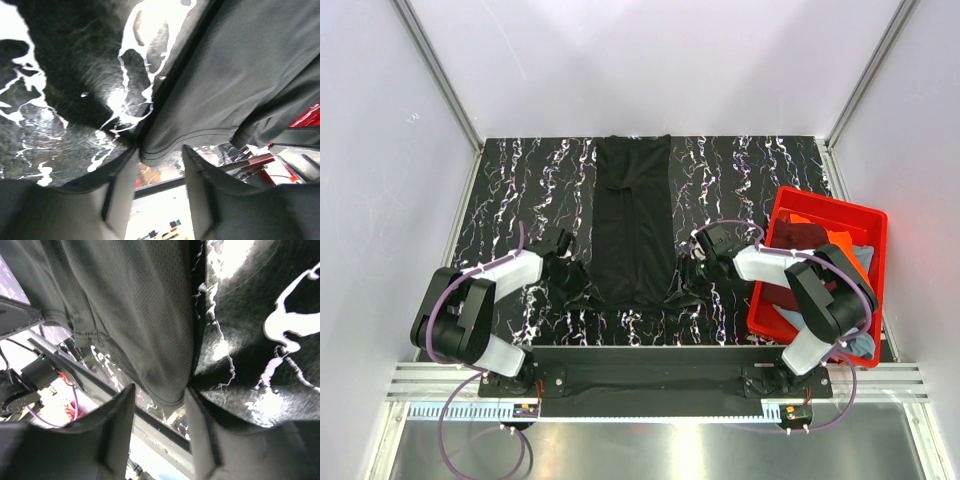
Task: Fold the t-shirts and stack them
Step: Fold the tshirt
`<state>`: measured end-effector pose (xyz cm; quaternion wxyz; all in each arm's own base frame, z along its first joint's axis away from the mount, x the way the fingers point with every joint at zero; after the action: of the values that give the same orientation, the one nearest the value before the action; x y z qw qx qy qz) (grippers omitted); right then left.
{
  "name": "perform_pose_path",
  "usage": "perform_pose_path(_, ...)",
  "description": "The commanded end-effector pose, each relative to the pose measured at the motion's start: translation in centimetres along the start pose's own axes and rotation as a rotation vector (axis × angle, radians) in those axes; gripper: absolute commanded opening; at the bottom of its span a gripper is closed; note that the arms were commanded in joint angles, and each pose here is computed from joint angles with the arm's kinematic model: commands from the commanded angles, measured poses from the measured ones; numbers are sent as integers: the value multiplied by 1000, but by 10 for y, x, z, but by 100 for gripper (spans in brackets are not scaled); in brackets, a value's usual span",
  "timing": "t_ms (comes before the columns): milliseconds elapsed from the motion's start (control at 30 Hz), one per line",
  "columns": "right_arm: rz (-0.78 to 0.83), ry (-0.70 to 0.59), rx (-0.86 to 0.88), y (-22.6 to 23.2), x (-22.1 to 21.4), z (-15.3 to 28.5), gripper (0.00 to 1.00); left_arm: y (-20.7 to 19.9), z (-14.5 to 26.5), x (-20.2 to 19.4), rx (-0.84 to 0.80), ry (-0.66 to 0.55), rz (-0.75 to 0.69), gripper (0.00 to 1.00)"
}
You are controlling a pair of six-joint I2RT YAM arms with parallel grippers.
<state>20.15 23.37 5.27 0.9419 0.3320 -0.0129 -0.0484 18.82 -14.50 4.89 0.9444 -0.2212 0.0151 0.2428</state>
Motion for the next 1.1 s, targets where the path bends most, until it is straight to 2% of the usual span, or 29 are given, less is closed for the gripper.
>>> perform_pose_path(0, -18, -20, -58, -17, 0, -10, 48, 61, -21, -10, 263, -13, 17, 44)
perform_pose_path(100, -31, -13, -48, -18, 0, -14, 38, 62, -21, -10, 262, -19, 20, 37)
perform_pose_path(133, -37, -12, -49, -18, 0, -15, 29, 61, -21, -9, 258, -22, 17, 33)
perform_pose_path(167, -39, -5, -51, -19, -2, -16, 25, 60, -21, -8, 257, -23, 10, 30)
perform_pose_path(200, -41, -5, -52, -19, -1, -16, 21, 60, -22, -8, 258, -19, 7, 21)
perform_pose_path(233, -40, -6, -51, -19, -1, -15, 17, 59, -22, -7, 253, -22, -9, 17)
perform_pose_path(267, -34, -6, -48, -18, -2, -15, 8, 58, -22, -6, 252, -27, -16, 13)
perform_pose_path(300, -35, -1, -48, -17, -2, -13, 4, 57, -21, -5, 251, -28, -24, 2)
perform_pose_path(333, -26, 0, -50, -17, -2, -12, 1, 57, -21, -6, 251, -29, -29, 0)
perform_pose_path(700, 15, 46, -37, 6, -36, 4, 0, 50, 1, -35, 233, -67, -81, 0)
perform_pose_path(800, 17, 14, -9, 18, -36, 18, 0, 43, 20, -33, 222, -128, -91, 0)
perform_pose_path(900, 73, -44, -16, 38, -16, 38, 0, 19, 44, -17, 201, -221, -136, 0)
perform_pose_path(967, 76, -93, 0, 55, 14, 53, 0, -10, 65, 1, 171, -292, -198, 0)
perform_pose_path(1033, 82, -89, -8, 58, 31, 58, 0, -20, 68, 14, 219, -286, -244, 0)
perform_pose_path(1067, 87, -138, 16, 69, 55, 71, 0, -42, 81, 31, 199, -344, -267, 0)
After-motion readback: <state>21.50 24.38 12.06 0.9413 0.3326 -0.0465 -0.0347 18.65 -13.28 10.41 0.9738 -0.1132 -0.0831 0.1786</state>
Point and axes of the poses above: each gripper's point midway between its finger pads, its own z axis back along the fingers, its own y axis along the line the jaws close on, x = y × z, the point moved 4 cm from there along z, back along the fingers, and after that the axes turned 1 degree about -z, right-handed, at the moved point
